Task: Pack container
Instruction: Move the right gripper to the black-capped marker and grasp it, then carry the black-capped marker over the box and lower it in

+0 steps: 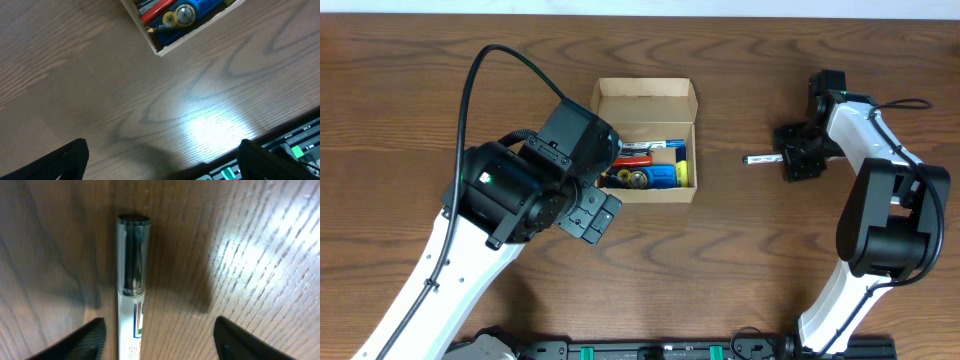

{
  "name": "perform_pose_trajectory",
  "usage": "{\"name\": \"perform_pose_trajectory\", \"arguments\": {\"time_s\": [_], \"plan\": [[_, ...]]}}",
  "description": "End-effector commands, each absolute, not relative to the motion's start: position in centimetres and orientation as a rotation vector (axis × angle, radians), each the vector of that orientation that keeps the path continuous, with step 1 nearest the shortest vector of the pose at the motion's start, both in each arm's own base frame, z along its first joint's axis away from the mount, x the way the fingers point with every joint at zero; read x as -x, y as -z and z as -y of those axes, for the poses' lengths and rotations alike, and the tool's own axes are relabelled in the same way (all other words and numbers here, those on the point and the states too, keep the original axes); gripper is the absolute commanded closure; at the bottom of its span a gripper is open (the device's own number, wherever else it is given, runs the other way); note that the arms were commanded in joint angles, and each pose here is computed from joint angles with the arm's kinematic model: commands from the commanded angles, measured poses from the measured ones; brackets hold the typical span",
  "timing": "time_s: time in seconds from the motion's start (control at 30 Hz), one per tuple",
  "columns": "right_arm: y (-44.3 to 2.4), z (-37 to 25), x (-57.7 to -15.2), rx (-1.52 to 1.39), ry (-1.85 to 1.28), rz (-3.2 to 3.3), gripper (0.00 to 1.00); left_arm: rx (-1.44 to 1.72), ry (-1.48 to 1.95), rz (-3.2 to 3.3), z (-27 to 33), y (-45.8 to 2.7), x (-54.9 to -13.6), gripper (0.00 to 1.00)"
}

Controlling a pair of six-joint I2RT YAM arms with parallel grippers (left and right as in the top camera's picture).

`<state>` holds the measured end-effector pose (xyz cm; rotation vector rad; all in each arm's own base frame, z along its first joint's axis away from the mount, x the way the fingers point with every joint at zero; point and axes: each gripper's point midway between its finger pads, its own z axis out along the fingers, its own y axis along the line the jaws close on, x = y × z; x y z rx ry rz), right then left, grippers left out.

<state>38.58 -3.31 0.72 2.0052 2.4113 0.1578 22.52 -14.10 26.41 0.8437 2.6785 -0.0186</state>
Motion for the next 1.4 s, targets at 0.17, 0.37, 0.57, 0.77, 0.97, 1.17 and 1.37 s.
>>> {"name": "perform_pose_trajectory", "arguments": {"time_s": [0.17,0.37,0.57,0.77,0.97,1.17,1.37], "plan": [[-0.3,4.1,-38.4,-2.025,-0.128,-2.398,0.66,-0.825,0.024,-2.677,14.0,-26.7,-22.4,0.05],[-0.3,4.1,-38.4,-2.025,-0.128,-2.398,0.69,-0.825,0.024,-2.677,14.0,-26.7,-22.4,0.05],[0.3,4.0,-38.2,-2.036,-0.122,-2.409,0.72,-0.825,0.025,-2.677,14.0,-26.7,-22.4,0.05],[2.2,3.1,-37.7,-2.063,-0.145,-2.478,0.83,-0.825,0.025,-2.677,14.0,-26.7,-22.4,0.05],[2.4,3.1,-37.6,-2.054,-0.139,-2.492,0.97,-0.825,0.025,-2.677,14.0,-26.7,-22.4,0.05],[0.0,3.2,-38.8,-1.961,-0.148,-2.554,0.98,-0.825,0.025,-2.677,14.0,-26.7,-22.4,0.05],[-6.6,2.1,-43.0,-1.647,-0.218,-2.649,0.98,-0.825,0.025,-2.677,14.0,-26.7,-22.4,0.05]]}}
